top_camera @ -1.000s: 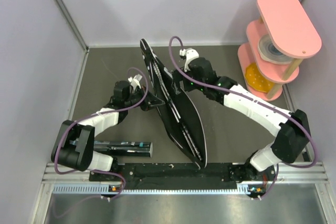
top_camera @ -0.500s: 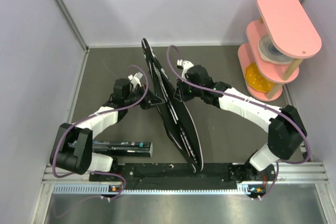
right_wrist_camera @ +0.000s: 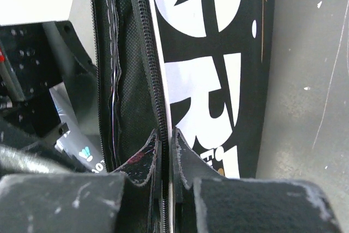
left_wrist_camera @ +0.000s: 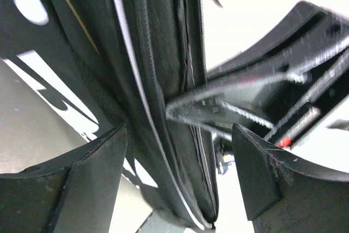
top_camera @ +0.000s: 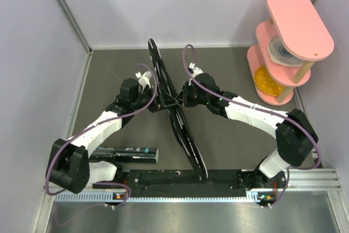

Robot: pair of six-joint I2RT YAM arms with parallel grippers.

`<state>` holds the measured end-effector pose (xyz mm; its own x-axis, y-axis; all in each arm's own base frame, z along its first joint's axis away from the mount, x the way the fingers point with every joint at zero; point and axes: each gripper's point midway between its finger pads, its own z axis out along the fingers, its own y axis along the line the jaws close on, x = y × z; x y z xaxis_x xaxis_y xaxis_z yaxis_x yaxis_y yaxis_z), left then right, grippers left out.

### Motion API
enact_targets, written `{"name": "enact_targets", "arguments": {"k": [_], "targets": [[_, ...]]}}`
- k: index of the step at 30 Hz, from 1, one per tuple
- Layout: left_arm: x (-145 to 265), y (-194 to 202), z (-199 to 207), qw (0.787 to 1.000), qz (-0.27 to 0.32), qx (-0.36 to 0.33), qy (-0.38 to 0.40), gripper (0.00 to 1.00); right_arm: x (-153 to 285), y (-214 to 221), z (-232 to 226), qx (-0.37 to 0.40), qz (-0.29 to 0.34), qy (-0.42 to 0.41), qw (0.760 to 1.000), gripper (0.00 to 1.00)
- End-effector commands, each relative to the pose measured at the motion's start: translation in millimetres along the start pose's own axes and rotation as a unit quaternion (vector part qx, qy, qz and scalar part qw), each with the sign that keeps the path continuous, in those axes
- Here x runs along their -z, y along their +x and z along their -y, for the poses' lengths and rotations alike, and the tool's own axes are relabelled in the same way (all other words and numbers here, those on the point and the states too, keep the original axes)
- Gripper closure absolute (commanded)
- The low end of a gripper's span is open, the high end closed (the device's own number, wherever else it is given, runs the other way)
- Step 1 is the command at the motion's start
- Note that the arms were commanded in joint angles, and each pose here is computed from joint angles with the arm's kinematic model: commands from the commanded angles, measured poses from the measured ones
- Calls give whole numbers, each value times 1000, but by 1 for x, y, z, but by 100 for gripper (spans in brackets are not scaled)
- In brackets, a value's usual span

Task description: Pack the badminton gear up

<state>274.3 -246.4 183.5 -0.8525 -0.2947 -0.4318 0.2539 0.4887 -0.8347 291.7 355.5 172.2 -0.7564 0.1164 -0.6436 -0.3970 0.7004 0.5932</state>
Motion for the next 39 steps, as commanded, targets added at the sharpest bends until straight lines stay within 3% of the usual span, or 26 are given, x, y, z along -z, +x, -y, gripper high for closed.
{"name": "enact_targets", "arguments": {"k": [1, 7, 17, 21, 24, 25, 32, 36, 39], "targets": [[8, -35, -2, 995, 65, -11, -72, 19, 4, -16, -28, 10, 45, -21, 999, 100], [4, -60, -16, 986, 99, 11, -134, 26, 4, -13, -31, 29, 50, -8, 998, 99], [-10, -65, -2, 988, 93, -6, -126, 37, 6, -9, -36, 43, 51, 9, 998, 91], [-14, -62, -4, 987, 90, -10, -131, 48, 7, -5, -38, 46, 48, 10, 998, 85], [-14, -63, -7, 986, 93, -20, -139, 62, 11, -3, -36, 48, 47, 13, 998, 82], [-13, -64, -7, 985, 95, -23, -140, 74, 15, -2, -34, 49, 49, 14, 998, 80], [-18, -64, -7, 986, 83, -43, -136, 100, 37, -4, -29, 66, 57, 21, 996, 55], [-23, -63, -1, 990, 72, -52, -113, 100, 52, -21, -18, 60, 41, 16, 997, 38], [-26, -58, 8, 993, 58, -55, -85, 100, 59, -48, -10, 39, 49, -8, 998, 34]]}}
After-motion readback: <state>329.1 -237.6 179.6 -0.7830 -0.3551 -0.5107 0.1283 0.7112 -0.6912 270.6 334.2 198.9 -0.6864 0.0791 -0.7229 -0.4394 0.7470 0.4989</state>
